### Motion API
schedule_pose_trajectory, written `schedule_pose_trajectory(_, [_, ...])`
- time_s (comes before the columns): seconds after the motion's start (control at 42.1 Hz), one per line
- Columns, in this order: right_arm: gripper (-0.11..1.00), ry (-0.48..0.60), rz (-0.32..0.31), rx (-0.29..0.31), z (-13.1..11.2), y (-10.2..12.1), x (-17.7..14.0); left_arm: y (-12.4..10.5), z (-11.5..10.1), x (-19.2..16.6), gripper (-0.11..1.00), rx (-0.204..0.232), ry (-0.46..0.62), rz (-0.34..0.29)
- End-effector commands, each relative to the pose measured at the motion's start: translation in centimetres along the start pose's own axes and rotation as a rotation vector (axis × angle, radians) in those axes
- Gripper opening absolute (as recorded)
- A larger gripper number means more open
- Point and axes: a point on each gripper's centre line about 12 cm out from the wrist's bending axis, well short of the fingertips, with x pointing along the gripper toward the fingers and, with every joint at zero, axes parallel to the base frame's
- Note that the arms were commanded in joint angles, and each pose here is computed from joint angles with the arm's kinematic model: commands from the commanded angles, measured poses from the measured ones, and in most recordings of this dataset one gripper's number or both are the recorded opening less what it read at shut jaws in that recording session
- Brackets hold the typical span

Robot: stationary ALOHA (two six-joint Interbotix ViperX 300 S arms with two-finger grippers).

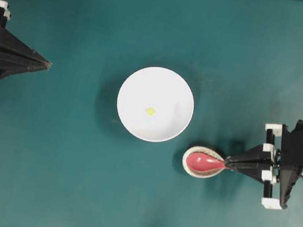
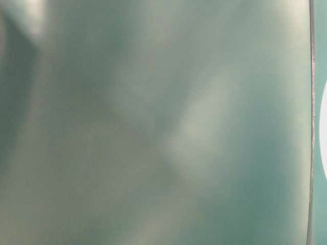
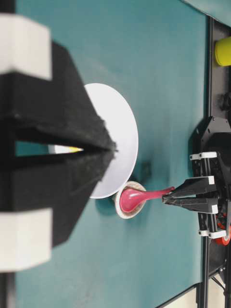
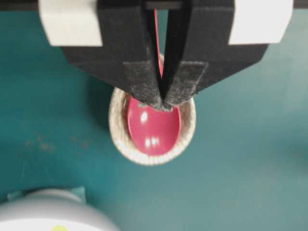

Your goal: Scoop the yellow hexagonal prism block from the bowl with a spoon using the right arm.

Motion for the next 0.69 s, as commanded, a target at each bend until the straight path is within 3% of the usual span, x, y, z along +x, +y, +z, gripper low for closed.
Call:
schedule_pose_trajectory(0.0, [0.09, -0.037, 0.006, 0.001, 0.6, 0.1, -0.1, 0.0, 0.7, 0.1, 0.0, 0.0, -0.026, -0.002])
schedule_pose_trajectory(0.166, [0.38, -0.029, 0.008, -0.017, 0.1, -0.2, -0.6, 0.0, 0.5, 0.2, 0.0, 0.003, -0.015, -0.002])
schedule_pose_trajectory(0.285, [0.55, -0.057, 0.047, -0.059, 0.0, 0.0, -1.2, 0.0, 0.5, 0.2, 0.0, 0.005, -0.014, -0.002])
schedule_pose_trajectory(0.404, [0.55, -0.092, 0.078, -0.087, 0.0, 0.2, -1.6, 0.0, 0.4, 0.2, 0.0, 0.008, -0.011, -0.002])
schedule_pose_trajectory(0.665, [0.54, -0.113, 0.067, -0.106, -0.7, -0.4, -2.0, 0.0, 0.3, 0.2, 0.0, 0.006, -0.006, -0.002])
